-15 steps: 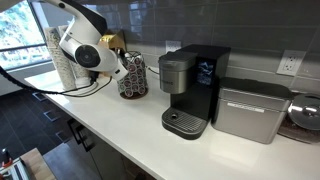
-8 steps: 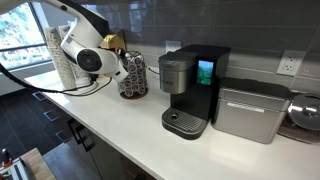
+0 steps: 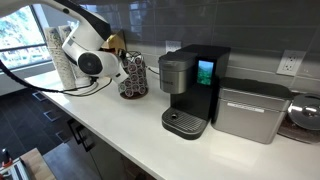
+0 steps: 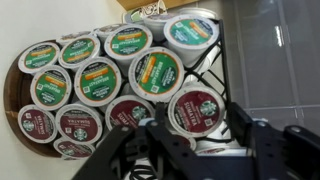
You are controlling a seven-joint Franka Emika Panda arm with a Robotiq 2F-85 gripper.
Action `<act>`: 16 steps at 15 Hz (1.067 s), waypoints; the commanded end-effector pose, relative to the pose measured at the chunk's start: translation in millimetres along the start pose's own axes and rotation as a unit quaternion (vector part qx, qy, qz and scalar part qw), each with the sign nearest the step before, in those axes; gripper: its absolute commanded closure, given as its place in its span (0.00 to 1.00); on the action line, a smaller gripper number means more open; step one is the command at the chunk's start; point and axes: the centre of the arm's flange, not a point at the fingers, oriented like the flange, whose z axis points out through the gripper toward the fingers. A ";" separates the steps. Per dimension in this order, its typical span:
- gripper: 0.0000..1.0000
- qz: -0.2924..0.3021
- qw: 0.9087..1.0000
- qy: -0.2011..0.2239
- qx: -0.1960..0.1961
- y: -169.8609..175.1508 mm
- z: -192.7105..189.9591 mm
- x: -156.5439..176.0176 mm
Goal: Remove the white coffee bean from the rack
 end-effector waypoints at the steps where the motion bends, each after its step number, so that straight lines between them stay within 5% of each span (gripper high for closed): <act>1: 0.45 0.005 1.000 0.002 0.018 8.4 9.0 3.9; 3: 0.54 0.006 1.000 0.004 0.022 9.0 8.6 5.0; 10: 0.55 0.009 1.000 0.009 0.029 9.6 7.1 7.8; 16: 0.72 0.010 0.999 0.015 0.034 7.0 -2.7 10.9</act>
